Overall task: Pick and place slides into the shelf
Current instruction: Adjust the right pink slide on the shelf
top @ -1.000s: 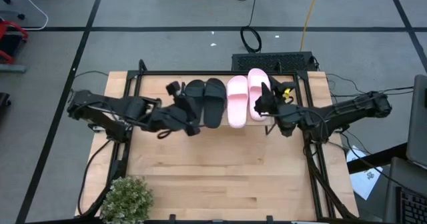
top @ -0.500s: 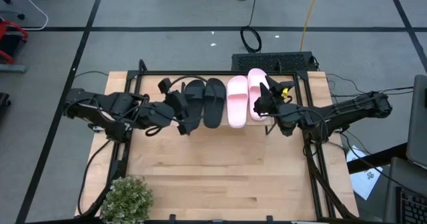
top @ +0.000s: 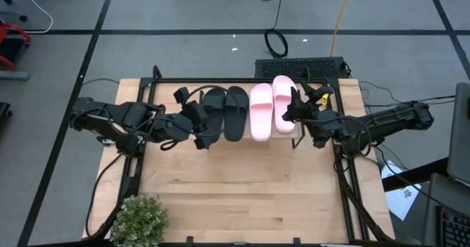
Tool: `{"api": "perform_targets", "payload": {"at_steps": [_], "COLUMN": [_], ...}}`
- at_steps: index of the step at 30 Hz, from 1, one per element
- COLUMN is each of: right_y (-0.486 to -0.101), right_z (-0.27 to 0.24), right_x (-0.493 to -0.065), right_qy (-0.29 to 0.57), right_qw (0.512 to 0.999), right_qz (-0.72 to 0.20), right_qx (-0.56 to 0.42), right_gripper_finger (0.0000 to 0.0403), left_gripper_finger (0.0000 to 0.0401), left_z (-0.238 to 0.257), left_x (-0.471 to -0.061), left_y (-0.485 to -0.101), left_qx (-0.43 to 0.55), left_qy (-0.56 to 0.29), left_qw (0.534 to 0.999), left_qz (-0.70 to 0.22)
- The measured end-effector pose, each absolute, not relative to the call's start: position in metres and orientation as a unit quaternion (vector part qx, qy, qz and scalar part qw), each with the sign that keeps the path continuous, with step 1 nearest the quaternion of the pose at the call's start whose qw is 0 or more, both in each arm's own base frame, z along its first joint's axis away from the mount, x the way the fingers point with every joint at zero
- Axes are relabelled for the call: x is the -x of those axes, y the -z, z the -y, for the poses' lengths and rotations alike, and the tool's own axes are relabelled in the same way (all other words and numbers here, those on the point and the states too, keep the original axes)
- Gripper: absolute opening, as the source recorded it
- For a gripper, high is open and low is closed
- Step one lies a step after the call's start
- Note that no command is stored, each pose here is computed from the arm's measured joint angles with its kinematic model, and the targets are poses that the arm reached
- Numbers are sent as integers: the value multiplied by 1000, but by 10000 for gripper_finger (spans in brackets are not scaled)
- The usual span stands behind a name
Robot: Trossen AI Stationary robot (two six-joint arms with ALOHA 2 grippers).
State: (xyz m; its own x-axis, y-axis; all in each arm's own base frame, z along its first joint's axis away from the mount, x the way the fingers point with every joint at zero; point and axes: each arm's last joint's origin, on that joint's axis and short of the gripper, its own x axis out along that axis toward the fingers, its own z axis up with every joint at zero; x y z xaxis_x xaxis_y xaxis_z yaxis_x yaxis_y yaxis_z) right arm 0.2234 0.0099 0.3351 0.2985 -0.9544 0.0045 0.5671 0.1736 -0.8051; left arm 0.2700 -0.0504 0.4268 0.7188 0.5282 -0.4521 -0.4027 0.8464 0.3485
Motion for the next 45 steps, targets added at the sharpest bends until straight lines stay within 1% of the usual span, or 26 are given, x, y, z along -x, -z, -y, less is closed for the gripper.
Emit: {"api": "perform_targets", "payload": {"at_steps": [4, 7, 11, 13, 17, 20, 25, 27, 30, 36, 40, 43, 45], "right_y": [-335, -329, -314, -303, -293, -305, -361, -382, -404, -416, -405, -395, -397], "right_z": [-18, -29, -40, -44, -55, -67, -76, -75, -74, -75, -75, -75, -75], "right_x": [-223, -221, -215, -213, -212, -211, -206, -206, -208, -212, -213, -215, -214], "right_qy": [521, 526, 554, 543, 486, 456, 439, 434, 442, 446, 449, 442, 441], "right_qw": [738, 762, 763, 769, 781, 801, 817, 815, 813, 816, 828, 816, 805], "right_qz": [-246, -214, -197, -195, -210, -190, -158, -160, -162, -155, -142, -159, -171], "right_qx": [352, 312, 271, 276, 332, 338, 340, 350, 344, 333, 305, 336, 359], "right_gripper_finger": [180, 180, 180, 180, 180, 180, 180, 180, 181, 181, 181, 181, 181], "left_gripper_finger": [113, 113, 113, 113, 113, 113, 113, 113, 113, 113, 113, 113, 113], "left_z": [50, 50, 50, 50, 50, 50, 49, 49, 49, 49, 50, 51, 51], "left_x": [-270, -270, -269, -269, -269, -269, -270, -270, -270, -270, -270, -270, -270], "left_y": [-426, -426, -425, -425, -425, -425, -426, -426, -426, -426, -426, -426, -426], "left_qx": [-114, -115, -117, -117, -118, -118, -116, -117, -115, -113, -112, -113, -113], "left_qy": [-253, -253, -252, -251, -249, -249, -251, -253, -254, -254, -251, -249, -248], "left_qw": [920, 919, 917, 918, 917, 917, 919, 918, 918, 919, 920, 920, 920], "left_qz": [-278, -280, -285, -285, -288, -287, -282, -282, -281, -280, -281, -281, -281]}}
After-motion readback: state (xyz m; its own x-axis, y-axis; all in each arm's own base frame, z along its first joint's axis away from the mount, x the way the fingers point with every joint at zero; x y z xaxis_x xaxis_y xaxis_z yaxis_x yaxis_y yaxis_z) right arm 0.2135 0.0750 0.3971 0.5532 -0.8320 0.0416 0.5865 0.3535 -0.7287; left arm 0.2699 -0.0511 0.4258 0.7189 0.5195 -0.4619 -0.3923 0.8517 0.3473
